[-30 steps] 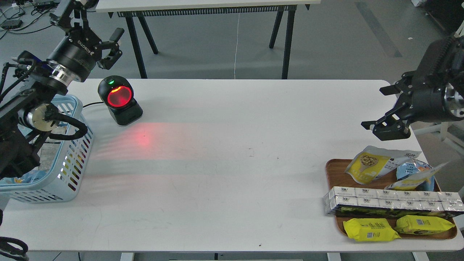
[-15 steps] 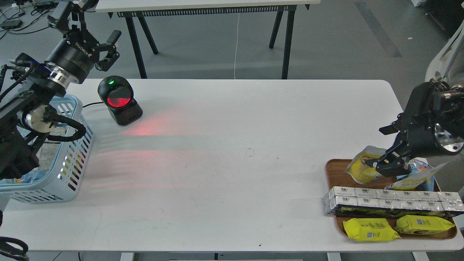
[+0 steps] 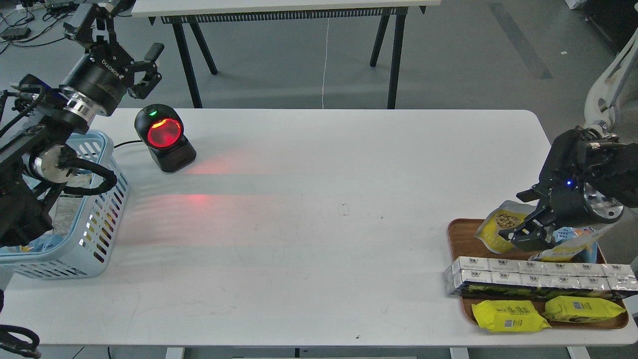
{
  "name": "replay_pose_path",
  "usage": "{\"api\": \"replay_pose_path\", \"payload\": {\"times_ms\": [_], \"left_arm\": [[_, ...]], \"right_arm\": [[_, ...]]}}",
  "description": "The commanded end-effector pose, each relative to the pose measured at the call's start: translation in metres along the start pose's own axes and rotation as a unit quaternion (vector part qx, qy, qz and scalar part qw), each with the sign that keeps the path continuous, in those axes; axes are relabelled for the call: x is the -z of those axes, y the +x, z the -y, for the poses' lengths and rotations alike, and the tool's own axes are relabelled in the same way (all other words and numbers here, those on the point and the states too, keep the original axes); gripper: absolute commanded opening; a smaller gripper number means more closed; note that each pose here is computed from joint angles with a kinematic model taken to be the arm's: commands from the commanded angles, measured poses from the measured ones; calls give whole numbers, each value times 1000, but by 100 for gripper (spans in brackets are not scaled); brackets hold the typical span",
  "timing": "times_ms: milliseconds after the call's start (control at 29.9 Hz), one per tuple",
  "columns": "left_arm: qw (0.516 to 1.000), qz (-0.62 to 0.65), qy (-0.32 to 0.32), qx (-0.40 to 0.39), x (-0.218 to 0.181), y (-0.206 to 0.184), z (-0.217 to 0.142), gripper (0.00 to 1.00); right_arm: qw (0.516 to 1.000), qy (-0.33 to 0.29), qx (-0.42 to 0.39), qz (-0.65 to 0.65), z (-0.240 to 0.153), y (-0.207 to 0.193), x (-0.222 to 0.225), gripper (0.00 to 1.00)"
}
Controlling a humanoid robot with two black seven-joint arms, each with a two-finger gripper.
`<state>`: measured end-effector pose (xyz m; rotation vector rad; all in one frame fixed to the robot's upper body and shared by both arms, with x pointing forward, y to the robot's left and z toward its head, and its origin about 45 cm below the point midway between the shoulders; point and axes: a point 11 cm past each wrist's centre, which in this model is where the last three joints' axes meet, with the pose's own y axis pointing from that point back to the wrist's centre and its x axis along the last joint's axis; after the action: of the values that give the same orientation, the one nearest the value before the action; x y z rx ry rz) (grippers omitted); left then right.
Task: Scan snack and place in basket
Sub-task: 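Lower the right gripper and grasp the yellow snack bag, then carry the yellow snack bag with the right gripper to the table center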
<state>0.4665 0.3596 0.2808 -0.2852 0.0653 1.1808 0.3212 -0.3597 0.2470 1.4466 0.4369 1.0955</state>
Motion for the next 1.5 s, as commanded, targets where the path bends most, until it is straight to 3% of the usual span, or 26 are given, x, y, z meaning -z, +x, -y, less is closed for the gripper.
{"api": "replay_pose_path", "payload": {"times_ms": [0, 67, 134, 769, 1003, 1237, 1470], "left_arm": [[1000, -1, 0, 0, 0, -1, 0, 100], [1000, -1, 0, 0, 0, 0, 0, 100], [1000, -1, 0, 1, 1, -1, 1, 100], [1000, -2, 0, -1, 1, 0, 0, 100], [1000, 1, 3, -12, 3, 7, -3, 100], [1000, 5, 4, -23, 2, 14, -6, 100], [1000, 7, 2, -30, 1, 18, -7, 100]], "right_arm": [[1000, 1, 1, 5, 2, -3, 0, 30], [1000, 1, 2, 7, 2, -4, 0, 8], [1000, 1, 3, 7, 2, -5, 0, 0], [999, -19, -37, 3, -11, 19, -11, 0], [992, -14, -123, -35, -17, 90, -6, 0], [976, 59, -176, -115, 11, 174, 51, 0], [966, 95, -190, -147, 36, 222, 85, 0]]}}
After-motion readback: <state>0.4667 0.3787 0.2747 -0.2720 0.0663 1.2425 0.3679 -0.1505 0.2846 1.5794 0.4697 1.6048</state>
